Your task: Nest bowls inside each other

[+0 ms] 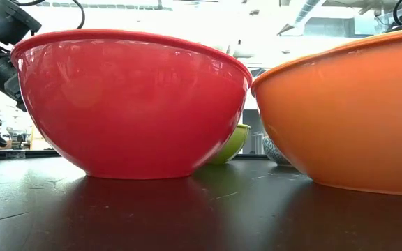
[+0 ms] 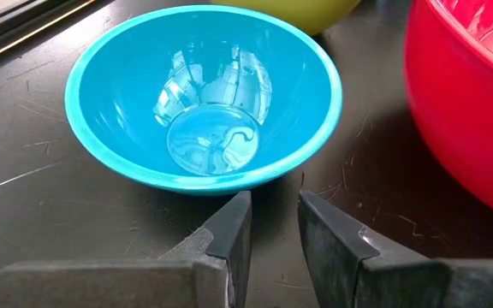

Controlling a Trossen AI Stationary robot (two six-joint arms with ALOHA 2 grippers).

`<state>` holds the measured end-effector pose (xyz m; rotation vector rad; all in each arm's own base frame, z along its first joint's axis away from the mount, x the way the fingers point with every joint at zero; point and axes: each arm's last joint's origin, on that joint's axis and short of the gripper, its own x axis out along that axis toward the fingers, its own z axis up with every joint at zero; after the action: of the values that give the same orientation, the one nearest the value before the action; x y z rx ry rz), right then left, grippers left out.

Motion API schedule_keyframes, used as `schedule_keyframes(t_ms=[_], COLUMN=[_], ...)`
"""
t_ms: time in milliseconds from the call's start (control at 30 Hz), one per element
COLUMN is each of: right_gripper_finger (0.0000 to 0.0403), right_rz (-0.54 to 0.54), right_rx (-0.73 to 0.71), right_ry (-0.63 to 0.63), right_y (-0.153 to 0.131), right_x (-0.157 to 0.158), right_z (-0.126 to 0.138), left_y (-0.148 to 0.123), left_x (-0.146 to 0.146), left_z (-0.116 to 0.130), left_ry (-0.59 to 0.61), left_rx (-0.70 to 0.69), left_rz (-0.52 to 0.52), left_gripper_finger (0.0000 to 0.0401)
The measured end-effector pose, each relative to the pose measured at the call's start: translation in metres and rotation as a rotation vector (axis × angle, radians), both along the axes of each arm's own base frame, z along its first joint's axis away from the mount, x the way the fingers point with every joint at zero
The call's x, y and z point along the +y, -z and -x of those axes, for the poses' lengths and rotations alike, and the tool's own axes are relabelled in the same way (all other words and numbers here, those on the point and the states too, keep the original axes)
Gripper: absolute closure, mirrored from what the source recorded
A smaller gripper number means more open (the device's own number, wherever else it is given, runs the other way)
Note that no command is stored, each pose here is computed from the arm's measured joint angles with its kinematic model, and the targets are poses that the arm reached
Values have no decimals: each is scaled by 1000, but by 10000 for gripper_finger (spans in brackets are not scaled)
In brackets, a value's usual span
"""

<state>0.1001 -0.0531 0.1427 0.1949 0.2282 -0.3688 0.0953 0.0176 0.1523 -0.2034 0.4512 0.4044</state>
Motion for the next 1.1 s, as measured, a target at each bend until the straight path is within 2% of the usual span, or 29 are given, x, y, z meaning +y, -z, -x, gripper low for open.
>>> schedule_keyframes(t_ms=[367, 433, 533, 567, 667, 800, 933, 1000, 1100], right_gripper_finger=[362, 362, 362, 362, 362, 362, 362, 362, 362], right_rz=[14, -33, -206, -232, -215, -174, -230, -282, -355], right_rx=[-24, -106, -290, -369, -560, -734, -726, -660, -488], right_ry=[-1, 4, 23, 17, -37, -225, -387, -397, -374], right_y=[-3, -9, -24, -31, -50, -71, -88, -96, -105], right_x=[0, 0, 1, 1, 4, 15, 28, 34, 44], right_z=[-1, -2, -4, -4, -3, -1, -7, -15, -31], left_y=[0, 0, 0, 0, 0, 0, 0, 0, 0], left_x=[0, 0, 0, 0, 0, 0, 0, 0, 0], left_z=[0, 0, 0, 0, 0, 0, 0, 0, 0], left_ry=[0, 0, 0, 0, 0, 0, 0, 0, 0], left_rx=[0, 0, 1, 1, 0, 0, 0, 1, 0], left_rz=[0, 0, 0, 0, 0, 0, 0, 0, 0], left_gripper_finger=[314, 314, 314, 314, 314, 314, 314, 314, 314])
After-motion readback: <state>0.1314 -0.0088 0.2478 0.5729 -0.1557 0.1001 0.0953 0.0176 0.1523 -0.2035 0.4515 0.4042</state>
